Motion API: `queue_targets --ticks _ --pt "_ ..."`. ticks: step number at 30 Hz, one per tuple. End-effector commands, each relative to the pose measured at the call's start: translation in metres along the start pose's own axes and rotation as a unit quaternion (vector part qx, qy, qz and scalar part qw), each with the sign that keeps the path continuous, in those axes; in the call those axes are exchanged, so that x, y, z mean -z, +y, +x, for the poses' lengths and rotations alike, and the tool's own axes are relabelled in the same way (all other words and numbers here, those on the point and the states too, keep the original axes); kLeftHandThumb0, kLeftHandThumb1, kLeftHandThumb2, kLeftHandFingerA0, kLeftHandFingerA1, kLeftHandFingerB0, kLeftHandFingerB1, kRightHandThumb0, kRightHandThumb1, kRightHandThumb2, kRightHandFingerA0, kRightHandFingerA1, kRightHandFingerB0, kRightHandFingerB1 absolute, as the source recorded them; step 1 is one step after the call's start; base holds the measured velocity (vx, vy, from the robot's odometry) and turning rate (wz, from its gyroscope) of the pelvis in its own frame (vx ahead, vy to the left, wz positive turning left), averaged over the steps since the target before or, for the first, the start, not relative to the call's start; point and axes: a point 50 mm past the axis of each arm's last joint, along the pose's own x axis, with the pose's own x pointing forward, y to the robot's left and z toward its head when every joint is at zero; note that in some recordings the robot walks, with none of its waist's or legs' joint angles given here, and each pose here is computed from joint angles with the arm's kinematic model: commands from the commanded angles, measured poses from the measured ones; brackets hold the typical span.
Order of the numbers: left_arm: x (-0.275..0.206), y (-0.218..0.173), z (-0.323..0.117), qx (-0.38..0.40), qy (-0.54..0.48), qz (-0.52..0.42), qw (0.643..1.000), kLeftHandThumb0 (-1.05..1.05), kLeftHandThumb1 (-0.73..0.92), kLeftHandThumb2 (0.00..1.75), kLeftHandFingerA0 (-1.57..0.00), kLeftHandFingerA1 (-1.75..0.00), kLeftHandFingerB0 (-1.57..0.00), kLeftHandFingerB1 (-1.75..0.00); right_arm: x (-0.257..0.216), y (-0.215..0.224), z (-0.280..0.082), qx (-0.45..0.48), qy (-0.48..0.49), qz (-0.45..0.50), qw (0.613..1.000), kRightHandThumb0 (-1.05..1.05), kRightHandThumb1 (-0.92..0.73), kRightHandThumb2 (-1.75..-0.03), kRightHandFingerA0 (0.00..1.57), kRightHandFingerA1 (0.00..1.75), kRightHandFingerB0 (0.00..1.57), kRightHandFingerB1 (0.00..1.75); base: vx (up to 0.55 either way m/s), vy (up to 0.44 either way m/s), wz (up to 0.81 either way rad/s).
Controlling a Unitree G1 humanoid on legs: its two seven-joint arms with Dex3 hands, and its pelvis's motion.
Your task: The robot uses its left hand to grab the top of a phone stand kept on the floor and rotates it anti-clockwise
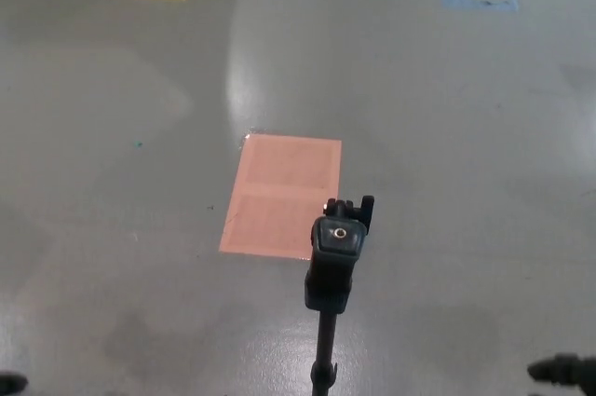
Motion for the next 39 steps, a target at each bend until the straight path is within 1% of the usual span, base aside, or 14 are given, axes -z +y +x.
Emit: queue_targets --ticks 1,3,5,11,12,16,17,23,24,25,26,35,36,39 --pt "0.001 0.02 -0.004 0.029 0.01 0.056 0.998 -0.48 0.72 0.62 -0.43 -0.37 -0.18 -0.28 0.003 -0.016 -0.004 -0.049 0.023 -0.035 0.998 -0.39 -0.81 -0.64 0.36 0.42 0.21 0.29 0.0 0.0 0.0" --pt "0.001 0.021 -0.004 0.007 -0.003 0.042 0.999 -0.54 0.56 0.78 -0.29 -0.44 -0.13 -0.37 0.003 -0.015 -0.003 -0.049 0.024 -0.038 0.998 -0.4 -0.8 -0.64 0.35 0.41 0.21 0.29 0.0 0.0 0.0" --pt "-0.003 0.02 -0.005 -0.017 -0.034 0.029 0.999 -0.53 0.56 0.77 -0.24 -0.42 -0.14 -0.37 0.003 -0.016 -0.004 -0.05 0.023 -0.041 0.998 -0.47 -0.7 -0.78 0.29 0.46 0.18 0.37 0.0 0.0 0.0" --pt "-0.025 0.018 -0.01 -0.072 -0.164 -0.026 0.984 -0.54 0.49 0.71 -0.21 -0.42 -0.08 -0.34 -0.002 -0.016 -0.003 -0.054 0.024 -0.05 0.997 -0.46 -0.7 -0.78 0.27 0.45 0.18 0.37 0.0 0.0 0.0" --pt "-0.042 0.014 -0.016 -0.083 -0.231 -0.031 0.969 -0.27 0.39 0.9 -0.01 -0.47 0.0 -0.47 -0.002 -0.016 -0.003 -0.055 0.024 -0.053 0.997 -0.45 -0.7 -0.77 0.27 0.45 0.17 0.36 0.0 0.0 0.0" --pt "-0.056 0.01 -0.027 -0.086 -0.296 -0.034 0.951 -0.27 0.37 0.89 -0.01 -0.48 0.0 -0.47 -0.004 -0.017 -0.002 -0.056 0.024 -0.05 0.997 -0.45 -0.7 -0.77 0.25 0.45 0.15 0.35 0.0 0.0 0.0" --pt "-0.069 0.005 -0.038 -0.092 -0.344 -0.012 0.934 -0.51 0.42 0.64 -0.17 -0.39 -0.09 -0.33 -0.005 -0.017 -0.002 -0.052 0.026 -0.05 0.997 -0.46 -0.69 -0.79 0.26 0.45 0.11 0.35 0.0 0.0 0.0" --pt "-0.095 -0.008 -0.066 -0.085 -0.429 0.024 0.899 -0.51 0.42 0.64 -0.18 -0.41 -0.08 -0.33 -0.003 -0.02 -0.003 -0.04 0.029 -0.051 0.997 -0.47 -0.67 -0.8 0.32 0.48 0.08 0.34 0.0 0.0 0.0" --pt "-0.11 -0.014 -0.082 -0.075 -0.474 0.043 0.876 -0.27 0.34 0.87 -0.03 -0.49 0.0 -0.48 -0.002 -0.022 -0.003 -0.028 0.029 -0.038 0.998 -0.47 -0.66 -0.79 0.33 0.48 0.08 0.34 0.0 0.0 0.0" --pt "-0.113 -0.015 -0.085 -0.073 -0.482 0.046 0.872 -0.27 0.34 0.87 -0.03 -0.49 0.0 -0.48 -0.002 -0.022 -0.003 -0.026 0.029 -0.035 0.999 -0.47 -0.66 -0.79 0.33 0.48 0.08 0.34 0.0 0.0 0.0" --pt "-0.121 -0.017 -0.095 -0.071 -0.5 0.059 0.861 -0.51 0.42 0.64 -0.2 -0.41 -0.08 -0.33 -0.001 -0.023 -0.003 -0.017 0.028 -0.025 0.999 -0.47 -0.65 -0.79 0.36 0.49 0.08 0.35 0.0 0.0 0.0" --pt "-0.155 -0.024 -0.135 -0.056 -0.573 0.104 0.811 -0.51 0.39 0.63 -0.19 -0.38 -0.08 -0.33 0.002 -0.023 -0.004 0.005 0.02 -0.004 1.0 -0.48 -0.65 -0.8 0.39 0.5 0.06 0.27 0.0 0.0 0.0" --pt "-0.161 -0.026 -0.14 -0.054 -0.589 0.116 0.798 -0.29 0.3 0.85 0.0 -0.47 -0.01 -0.51 0.003 -0.023 -0.004 0.007 0.019 0.0 1.0 -0.46 -0.65 -0.8 0.4 0.52 0.06 0.23 0.0 0.0 0.0" --pt "-0.17 -0.028 -0.147 -0.05 -0.605 0.135 0.783 -0.29 0.29 0.85 0.0 -0.48 -0.02 -0.51 0.002 -0.024 -0.004 0.008 0.018 0.006 1.0 -0.39 -0.77 -0.63 0.44 0.42 0.04 0.25 0.0 0.0 0.0"
